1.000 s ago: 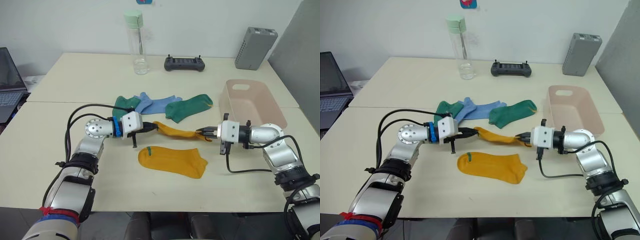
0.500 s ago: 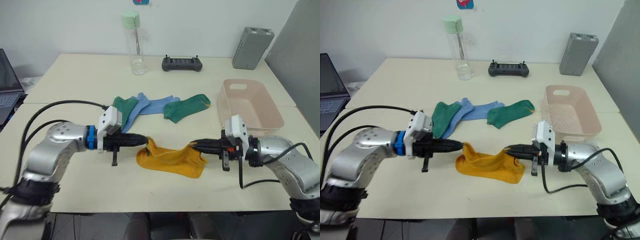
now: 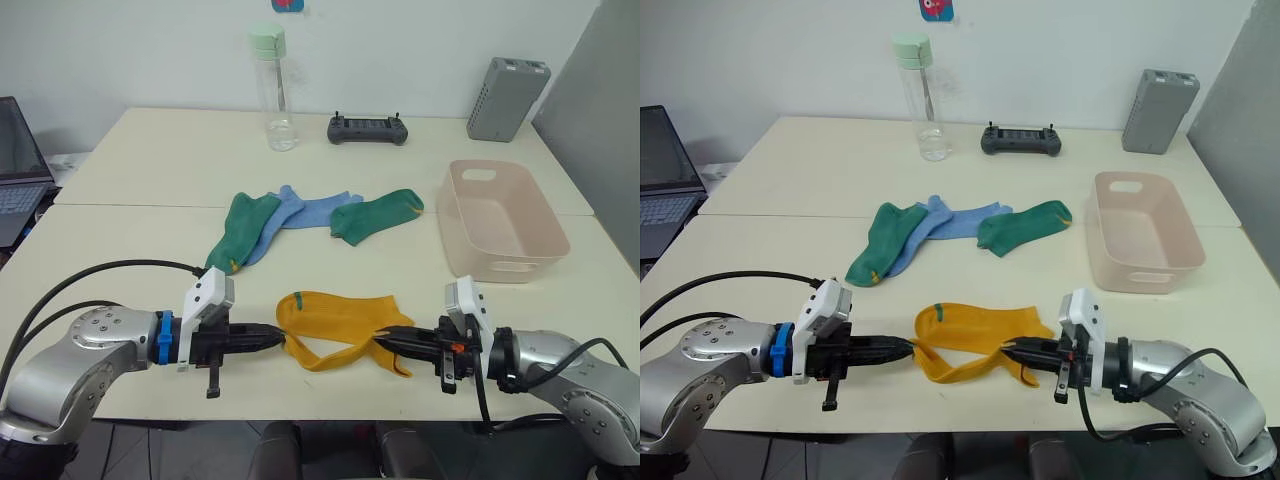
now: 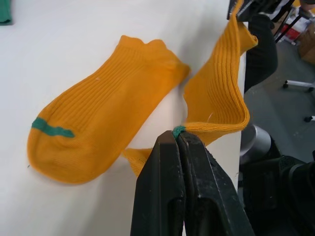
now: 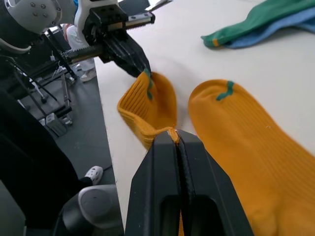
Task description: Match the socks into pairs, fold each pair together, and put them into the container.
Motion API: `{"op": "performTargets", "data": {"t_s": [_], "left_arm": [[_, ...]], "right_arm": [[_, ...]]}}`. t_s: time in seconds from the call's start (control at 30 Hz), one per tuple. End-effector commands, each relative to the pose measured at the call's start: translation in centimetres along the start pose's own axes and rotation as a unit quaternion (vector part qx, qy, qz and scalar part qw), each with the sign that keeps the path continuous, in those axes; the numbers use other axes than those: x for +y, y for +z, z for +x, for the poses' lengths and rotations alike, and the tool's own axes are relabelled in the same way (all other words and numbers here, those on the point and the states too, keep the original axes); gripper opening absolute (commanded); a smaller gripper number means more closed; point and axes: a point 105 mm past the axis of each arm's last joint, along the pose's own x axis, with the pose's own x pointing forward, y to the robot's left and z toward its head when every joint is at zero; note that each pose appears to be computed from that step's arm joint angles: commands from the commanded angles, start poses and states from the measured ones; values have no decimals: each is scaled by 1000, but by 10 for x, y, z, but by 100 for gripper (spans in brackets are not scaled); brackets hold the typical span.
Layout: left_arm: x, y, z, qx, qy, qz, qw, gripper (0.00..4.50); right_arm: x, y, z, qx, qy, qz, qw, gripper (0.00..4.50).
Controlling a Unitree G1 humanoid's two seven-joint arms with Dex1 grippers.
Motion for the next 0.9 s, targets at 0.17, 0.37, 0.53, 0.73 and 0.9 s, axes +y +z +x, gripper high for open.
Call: {"op": "performTargets", "data": {"t_s": [0.17,0.37,0.53,0.73,0.9], "left_arm": [[40,3,13,8,52,42,998,3],[60,9,24,14,64,68,995,3],[72,4,24,37,80,75,993,3],[75,5,32,48,74,81,993,3],[75,0,33,60,71,87,992,3]], "right_arm": [[-41,-1,0,14,-50,-61,997,0],[-71,6,0,27,-68,-101,992,0],[-77,4,3,39,-63,-114,991,0],[-81,6,8,43,-59,-120,990,0],[-84,7,11,43,-58,-120,990,0]]}}
